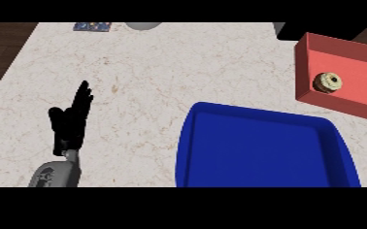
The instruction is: Pick the cupcake from the tray and place it in the cardboard box
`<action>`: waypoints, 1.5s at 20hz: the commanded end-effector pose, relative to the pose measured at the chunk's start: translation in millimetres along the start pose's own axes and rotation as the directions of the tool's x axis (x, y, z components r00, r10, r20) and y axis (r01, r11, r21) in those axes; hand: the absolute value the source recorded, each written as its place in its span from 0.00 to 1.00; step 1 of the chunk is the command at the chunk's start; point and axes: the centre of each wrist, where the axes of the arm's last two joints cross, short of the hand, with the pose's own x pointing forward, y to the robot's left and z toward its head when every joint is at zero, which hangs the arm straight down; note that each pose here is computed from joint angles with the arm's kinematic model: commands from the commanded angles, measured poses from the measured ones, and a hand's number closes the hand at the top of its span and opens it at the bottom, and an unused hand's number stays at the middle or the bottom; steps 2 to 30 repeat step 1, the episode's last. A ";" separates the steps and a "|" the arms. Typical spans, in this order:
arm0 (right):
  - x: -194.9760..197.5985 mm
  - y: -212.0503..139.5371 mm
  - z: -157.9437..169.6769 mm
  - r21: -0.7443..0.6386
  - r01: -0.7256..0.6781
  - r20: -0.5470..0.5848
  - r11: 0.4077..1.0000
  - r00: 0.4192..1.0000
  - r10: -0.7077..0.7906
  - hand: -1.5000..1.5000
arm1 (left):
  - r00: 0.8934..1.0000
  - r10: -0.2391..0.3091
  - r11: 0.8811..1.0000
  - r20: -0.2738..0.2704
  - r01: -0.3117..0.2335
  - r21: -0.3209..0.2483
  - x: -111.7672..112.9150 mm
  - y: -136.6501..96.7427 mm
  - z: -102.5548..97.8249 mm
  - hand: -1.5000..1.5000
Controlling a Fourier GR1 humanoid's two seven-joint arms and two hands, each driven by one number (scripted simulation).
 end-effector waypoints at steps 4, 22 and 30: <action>6.2 -35.5 17.8 -0.071 0.159 0.026 0.985 0.987 -0.157 0.00 | 1.000 0.003 1.000 0.012 -0.003 0.000 5.0 9.7 -6.0 0.50; 6.2 -35.5 17.8 -0.071 0.159 0.026 0.985 0.987 -0.157 0.00 | 1.000 0.003 1.000 0.012 -0.003 0.000 5.0 9.7 -6.0 0.50; 6.2 -35.5 17.8 -0.071 0.159 0.026 0.985 0.987 -0.157 0.00 | 1.000 0.003 1.000 0.012 -0.003 0.000 5.0 9.7 -6.0 0.50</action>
